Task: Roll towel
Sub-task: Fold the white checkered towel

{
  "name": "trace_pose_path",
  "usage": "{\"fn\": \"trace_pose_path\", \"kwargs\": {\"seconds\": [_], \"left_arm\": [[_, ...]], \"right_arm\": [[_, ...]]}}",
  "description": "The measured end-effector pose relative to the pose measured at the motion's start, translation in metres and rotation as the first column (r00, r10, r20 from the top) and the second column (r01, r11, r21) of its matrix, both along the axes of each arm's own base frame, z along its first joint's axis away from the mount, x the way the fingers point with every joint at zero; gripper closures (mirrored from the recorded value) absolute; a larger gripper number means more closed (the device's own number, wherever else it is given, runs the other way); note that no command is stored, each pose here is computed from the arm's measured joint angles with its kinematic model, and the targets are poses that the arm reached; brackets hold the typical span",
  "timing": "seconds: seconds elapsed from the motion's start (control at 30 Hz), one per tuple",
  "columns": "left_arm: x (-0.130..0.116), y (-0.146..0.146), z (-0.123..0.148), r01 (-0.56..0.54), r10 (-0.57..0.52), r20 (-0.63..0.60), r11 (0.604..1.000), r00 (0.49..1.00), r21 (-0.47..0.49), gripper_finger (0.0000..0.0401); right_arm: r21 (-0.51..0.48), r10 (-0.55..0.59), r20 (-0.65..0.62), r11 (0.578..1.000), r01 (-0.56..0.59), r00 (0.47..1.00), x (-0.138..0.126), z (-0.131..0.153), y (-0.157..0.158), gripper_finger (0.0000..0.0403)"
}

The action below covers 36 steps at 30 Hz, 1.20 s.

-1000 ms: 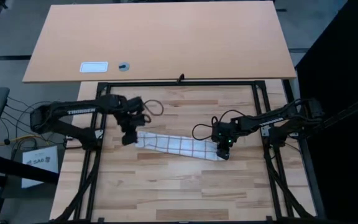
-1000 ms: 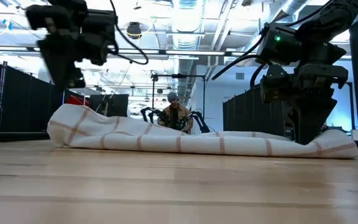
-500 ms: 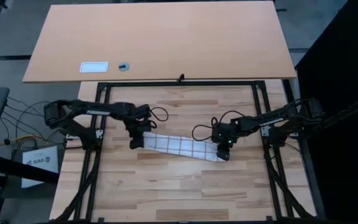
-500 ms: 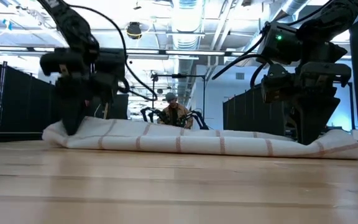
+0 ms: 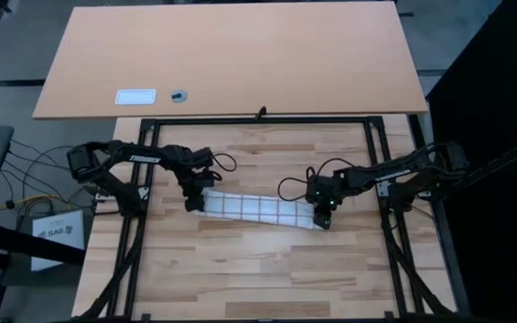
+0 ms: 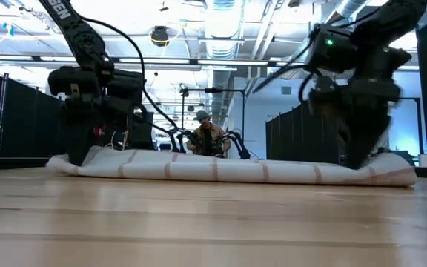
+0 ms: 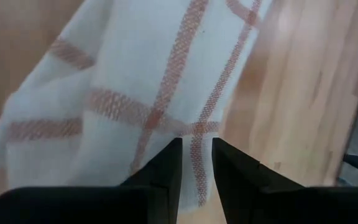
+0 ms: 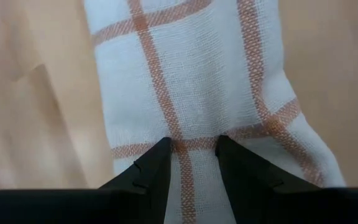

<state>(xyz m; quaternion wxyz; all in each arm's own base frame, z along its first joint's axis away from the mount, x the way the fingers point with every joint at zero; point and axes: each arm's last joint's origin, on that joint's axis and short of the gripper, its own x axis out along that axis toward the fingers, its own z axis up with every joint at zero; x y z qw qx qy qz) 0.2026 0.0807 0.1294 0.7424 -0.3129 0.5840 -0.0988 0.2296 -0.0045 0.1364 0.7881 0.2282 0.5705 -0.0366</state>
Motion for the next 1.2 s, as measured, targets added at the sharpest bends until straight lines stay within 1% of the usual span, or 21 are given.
{"fn": "trace_pose_path", "kwargs": {"seconds": [0.07,0.13,0.23,0.33,0.43,0.47,0.53,0.6,0.67,0.77,0.9,1.0,1.07,1.1,1.13,1.2], "left_arm": [[0.002,-0.003,0.002,-0.004,0.004,-0.008,1.000,1.000,-0.020,0.0329],[0.006,-0.006,0.007,-0.015,0.015,-0.011,1.000,1.000,-0.024,0.0329],[0.012,-0.013,0.024,-0.023,0.023,0.030,1.000,0.999,-0.018,0.0329],[0.016,-0.021,0.034,-0.029,0.029,0.073,1.000,0.997,-0.006,0.0329],[0.022,-0.025,0.037,-0.018,0.011,0.117,0.998,0.993,0.059,0.0329],[0.023,-0.025,0.034,-0.022,0.012,0.120,0.996,0.993,0.090,0.0329],[0.026,-0.024,0.026,-0.030,0.015,0.127,0.993,0.992,0.114,0.0329],[0.025,-0.023,0.015,-0.033,0.022,0.098,0.994,0.995,0.108,0.0329],[0.022,-0.022,0.007,-0.036,0.029,0.066,0.994,0.997,0.099,0.0329],[0.013,-0.025,-0.002,-0.040,0.039,0.020,0.996,0.999,0.083,0.0329],[-0.001,-0.034,-0.011,-0.078,0.079,-0.012,0.996,0.997,0.040,0.0329],[-0.006,-0.042,-0.015,-0.103,0.103,0.001,0.995,0.995,0.016,0.0329],[-0.006,-0.044,-0.008,-0.127,0.127,0.013,0.992,0.992,0.004,0.0329],[-0.006,-0.045,-0.003,-0.140,0.140,0.008,0.990,0.990,-0.005,0.0329],[-0.003,-0.045,0.005,-0.152,0.152,0.033,0.988,0.988,-0.009,0.0329],[0.007,-0.045,0.031,-0.168,0.169,0.149,0.986,0.974,-0.021,0.0329]], "right_arm": [[-0.037,-0.011,0.019,0.999,0.012,1.000,0.003,0.008,-0.002,0.0281],[-0.048,-0.008,0.058,0.999,0.011,0.998,0.008,0.021,-0.002,0.0281],[-0.059,0.017,0.092,0.998,-0.012,0.996,0.014,0.036,0.005,0.0281],[-0.123,0.007,0.130,0.992,0.009,0.992,0.021,0.038,0.012,0.0281],[-0.164,-0.023,0.128,0.985,0.044,0.992,0.029,0.029,0.011,0.0281],[-0.168,-0.046,0.103,0.984,0.063,0.994,0.030,0.023,0.008,0.0281],[-0.179,-0.081,0.038,0.980,0.086,0.996,0.031,0.010,0.000,0.0281],[-0.190,-0.102,-0.030,0.977,0.094,0.994,0.031,-0.001,-0.005,0.0281],[-0.197,-0.086,-0.076,0.978,0.070,0.993,0.029,-0.007,-0.006,0.0281],[-0.204,-0.053,-0.116,0.978,0.028,0.992,0.024,-0.010,-0.003,0.0281],[-0.203,-0.028,-0.121,0.979,0.003,0.992,0.014,-0.006,0.002,0.0281],[-0.197,-0.016,-0.129,0.980,-0.010,0.992,0.008,-0.002,0.005,0.0281],[-0.193,-0.016,-0.127,0.981,-0.009,0.992,0.005,0.003,0.005,0.0281],[-0.190,-0.018,-0.126,0.982,-0.007,0.992,0.005,0.007,0.006,0.0281],[-0.188,-0.019,-0.112,0.982,-0.003,0.994,0.005,0.012,0.007,0.0281],[-0.187,-0.010,-0.039,0.982,0.003,0.999,0.010,0.027,0.009,0.0281]]}}
